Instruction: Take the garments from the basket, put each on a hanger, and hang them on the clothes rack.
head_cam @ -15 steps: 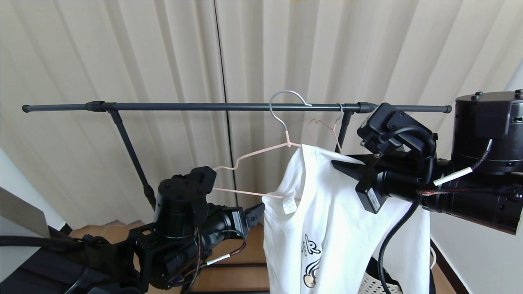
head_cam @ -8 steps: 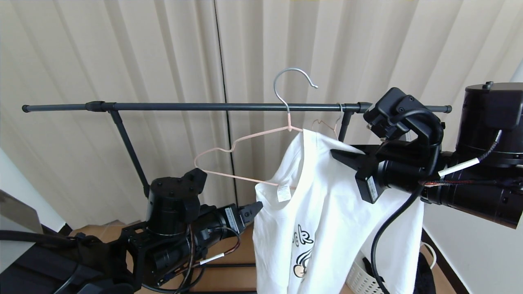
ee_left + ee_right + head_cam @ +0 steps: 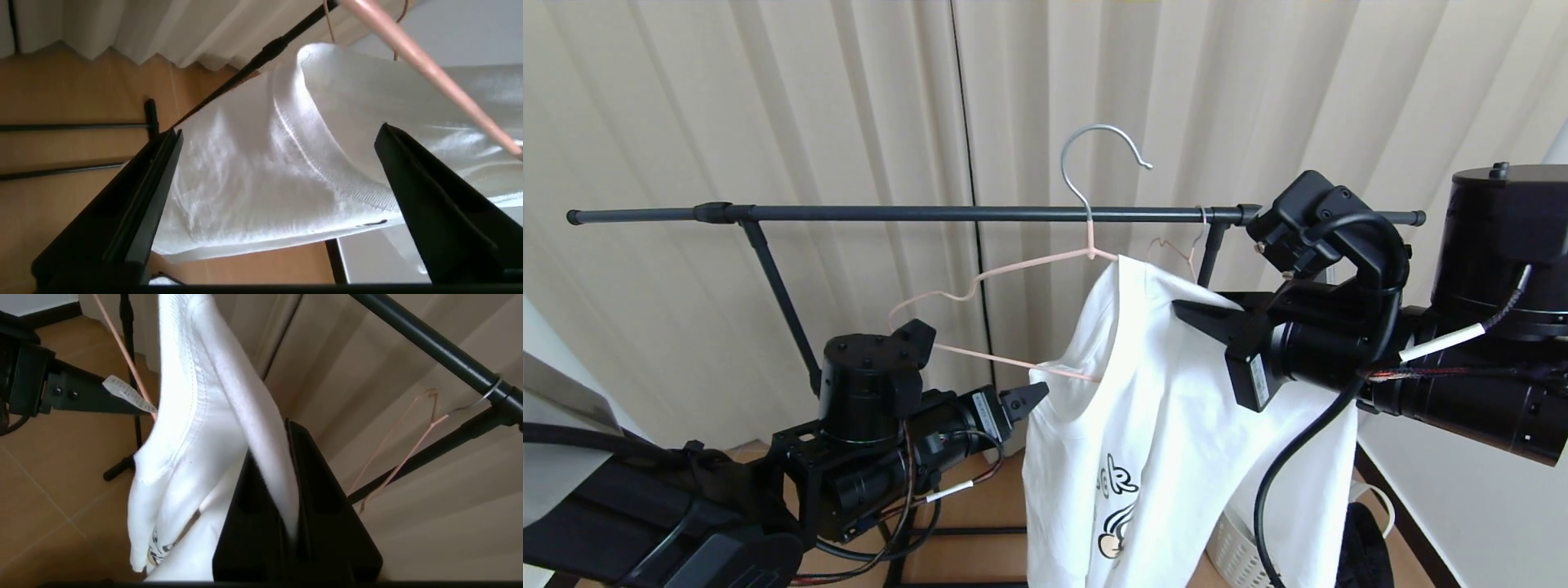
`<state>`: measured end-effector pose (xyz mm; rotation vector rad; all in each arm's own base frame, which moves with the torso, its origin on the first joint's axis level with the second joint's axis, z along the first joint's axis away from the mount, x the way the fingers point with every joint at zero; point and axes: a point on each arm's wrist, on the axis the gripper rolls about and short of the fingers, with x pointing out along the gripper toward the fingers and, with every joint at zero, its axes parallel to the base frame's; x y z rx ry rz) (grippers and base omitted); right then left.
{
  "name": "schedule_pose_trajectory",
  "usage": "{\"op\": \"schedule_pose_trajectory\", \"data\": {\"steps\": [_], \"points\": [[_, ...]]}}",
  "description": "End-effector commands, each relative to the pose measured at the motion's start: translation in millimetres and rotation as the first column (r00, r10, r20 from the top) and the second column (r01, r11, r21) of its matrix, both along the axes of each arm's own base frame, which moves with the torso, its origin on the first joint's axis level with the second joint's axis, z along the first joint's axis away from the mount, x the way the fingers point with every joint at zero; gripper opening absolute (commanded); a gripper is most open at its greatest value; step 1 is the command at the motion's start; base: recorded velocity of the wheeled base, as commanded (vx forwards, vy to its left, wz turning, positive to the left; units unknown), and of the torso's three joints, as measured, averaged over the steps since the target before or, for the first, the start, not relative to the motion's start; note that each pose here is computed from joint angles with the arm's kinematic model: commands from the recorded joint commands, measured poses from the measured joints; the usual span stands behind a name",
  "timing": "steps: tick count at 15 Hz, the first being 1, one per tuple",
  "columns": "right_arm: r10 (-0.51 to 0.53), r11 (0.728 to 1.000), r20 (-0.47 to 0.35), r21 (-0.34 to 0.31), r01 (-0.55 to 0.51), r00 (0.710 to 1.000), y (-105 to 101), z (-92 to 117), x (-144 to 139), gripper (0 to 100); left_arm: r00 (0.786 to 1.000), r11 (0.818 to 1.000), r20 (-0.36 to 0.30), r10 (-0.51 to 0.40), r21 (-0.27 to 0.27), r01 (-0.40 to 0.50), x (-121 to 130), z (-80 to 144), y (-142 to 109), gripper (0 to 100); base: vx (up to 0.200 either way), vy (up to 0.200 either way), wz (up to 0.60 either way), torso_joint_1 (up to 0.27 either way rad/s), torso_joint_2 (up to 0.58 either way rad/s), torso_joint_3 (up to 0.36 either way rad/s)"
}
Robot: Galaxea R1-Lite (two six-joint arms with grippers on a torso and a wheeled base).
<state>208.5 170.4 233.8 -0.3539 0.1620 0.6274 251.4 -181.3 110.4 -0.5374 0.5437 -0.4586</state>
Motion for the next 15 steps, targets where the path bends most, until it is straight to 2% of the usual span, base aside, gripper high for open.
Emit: {"op": "schedule_pose_trajectory", "data": {"steps": [1,4,15], "points": [[0.007,1.000,0.003,0.015,-0.007,1.000,1,3,-2,0,1.000,1.000,-0.006,-0.004,0.004,0.004,2,-3,-3,100,0.000,0.000,0.00,0.000,0.00,0.000],[0.001,0.999,-0.005,0.050,0.000,1.000,2,7,-3,0,1.000,1.000,-0.017,-0.009,0.012,0.009,3,-8,-5,100,0.000,0.000,0.00,0.000,0.00,0.000],[0.015,0.997,-0.007,0.074,-0.014,1.000,6,10,-6,0,0.998,0.997,-0.036,-0.049,0.049,0.051,0,-20,-19,100,0.000,0.000,0.00,0.000,0.00,0.000]]}}
